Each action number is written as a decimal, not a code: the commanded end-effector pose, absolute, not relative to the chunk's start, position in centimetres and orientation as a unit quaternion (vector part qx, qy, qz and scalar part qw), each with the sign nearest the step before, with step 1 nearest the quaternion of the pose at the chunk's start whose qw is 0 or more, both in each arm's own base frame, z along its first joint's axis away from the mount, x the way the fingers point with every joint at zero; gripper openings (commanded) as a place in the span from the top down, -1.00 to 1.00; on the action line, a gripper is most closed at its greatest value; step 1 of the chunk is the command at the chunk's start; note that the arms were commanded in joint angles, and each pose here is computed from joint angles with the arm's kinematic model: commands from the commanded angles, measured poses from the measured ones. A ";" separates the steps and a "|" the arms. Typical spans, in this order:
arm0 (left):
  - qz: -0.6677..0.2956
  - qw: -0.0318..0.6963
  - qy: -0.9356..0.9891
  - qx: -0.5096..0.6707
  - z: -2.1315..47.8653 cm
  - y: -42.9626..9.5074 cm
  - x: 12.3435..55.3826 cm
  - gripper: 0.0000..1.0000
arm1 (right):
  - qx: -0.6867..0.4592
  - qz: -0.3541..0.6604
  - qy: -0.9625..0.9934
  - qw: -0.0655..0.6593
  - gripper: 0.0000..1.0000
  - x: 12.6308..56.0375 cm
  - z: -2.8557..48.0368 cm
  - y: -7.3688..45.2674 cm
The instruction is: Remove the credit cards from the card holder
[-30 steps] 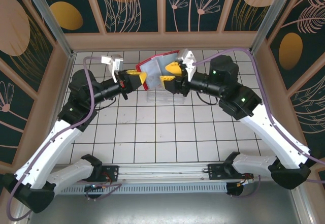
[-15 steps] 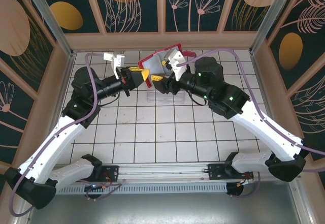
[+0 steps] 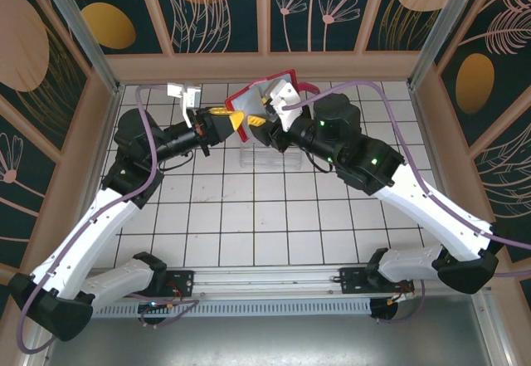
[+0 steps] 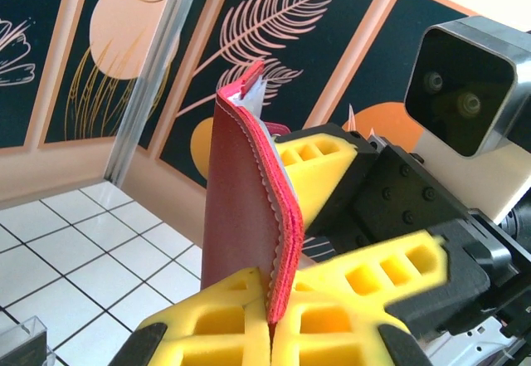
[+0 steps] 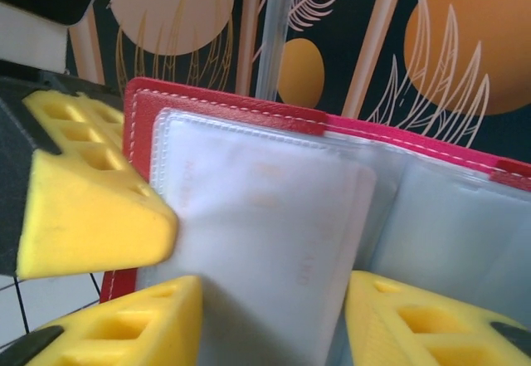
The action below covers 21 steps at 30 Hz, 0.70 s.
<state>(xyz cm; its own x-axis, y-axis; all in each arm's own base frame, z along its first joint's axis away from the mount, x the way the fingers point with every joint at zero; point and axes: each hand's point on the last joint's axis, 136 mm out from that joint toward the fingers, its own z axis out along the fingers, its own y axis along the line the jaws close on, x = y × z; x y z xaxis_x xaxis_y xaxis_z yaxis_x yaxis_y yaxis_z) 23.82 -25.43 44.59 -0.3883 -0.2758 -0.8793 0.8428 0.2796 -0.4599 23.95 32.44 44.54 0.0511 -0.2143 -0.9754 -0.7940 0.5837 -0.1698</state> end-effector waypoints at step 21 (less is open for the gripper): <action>-0.549 0.525 0.577 0.299 46.7 -24.7 19.6 1.00 | -0.314 0.257 0.640 0.653 -0.32 23.3 47.7 25.7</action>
